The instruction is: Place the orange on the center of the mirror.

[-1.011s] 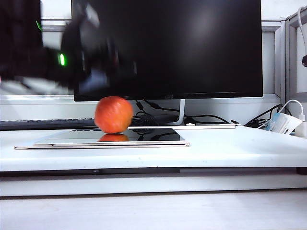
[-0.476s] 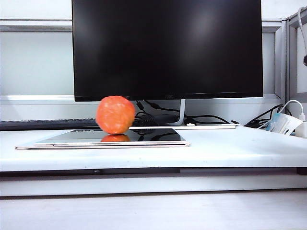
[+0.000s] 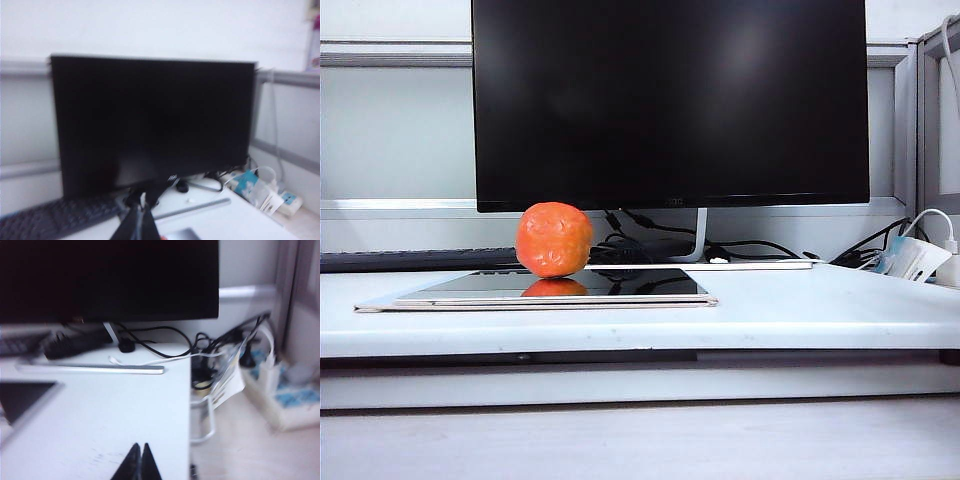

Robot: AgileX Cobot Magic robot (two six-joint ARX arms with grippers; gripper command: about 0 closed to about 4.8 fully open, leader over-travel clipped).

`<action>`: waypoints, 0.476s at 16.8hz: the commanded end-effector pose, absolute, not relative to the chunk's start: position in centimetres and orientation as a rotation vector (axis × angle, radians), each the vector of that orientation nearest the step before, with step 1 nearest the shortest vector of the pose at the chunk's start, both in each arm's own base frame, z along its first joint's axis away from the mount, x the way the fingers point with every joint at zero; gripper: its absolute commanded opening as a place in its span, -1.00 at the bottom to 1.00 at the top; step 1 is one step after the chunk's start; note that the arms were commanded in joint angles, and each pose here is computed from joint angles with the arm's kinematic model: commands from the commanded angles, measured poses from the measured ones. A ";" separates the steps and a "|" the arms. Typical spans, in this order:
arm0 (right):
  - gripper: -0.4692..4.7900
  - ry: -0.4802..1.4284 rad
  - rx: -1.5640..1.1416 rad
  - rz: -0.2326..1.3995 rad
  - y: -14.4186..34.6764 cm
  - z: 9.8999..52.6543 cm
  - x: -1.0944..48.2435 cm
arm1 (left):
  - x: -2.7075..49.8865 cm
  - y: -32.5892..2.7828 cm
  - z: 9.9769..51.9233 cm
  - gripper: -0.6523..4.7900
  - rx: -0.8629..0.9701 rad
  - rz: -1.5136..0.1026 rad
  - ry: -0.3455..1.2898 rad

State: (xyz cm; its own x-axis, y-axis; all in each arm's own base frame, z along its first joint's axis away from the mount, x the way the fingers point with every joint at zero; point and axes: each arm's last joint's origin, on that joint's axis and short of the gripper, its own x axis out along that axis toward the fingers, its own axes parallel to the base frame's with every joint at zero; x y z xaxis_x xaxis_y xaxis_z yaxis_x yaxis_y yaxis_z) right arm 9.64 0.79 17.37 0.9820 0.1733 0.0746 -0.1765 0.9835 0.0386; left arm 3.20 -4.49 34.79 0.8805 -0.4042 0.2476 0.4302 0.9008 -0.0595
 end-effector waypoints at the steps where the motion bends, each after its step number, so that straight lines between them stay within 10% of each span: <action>1: -0.82 -0.090 -0.012 0.169 0.8 17.3 9.7 | 2.7 -4.2 35.0 -0.78 -0.025 -0.378 -0.187; 8: -0.82 -0.088 -0.011 0.174 0.8 17.3 9.7 | 2.3 -4.1 35.3 -0.78 -0.013 -0.400 -0.178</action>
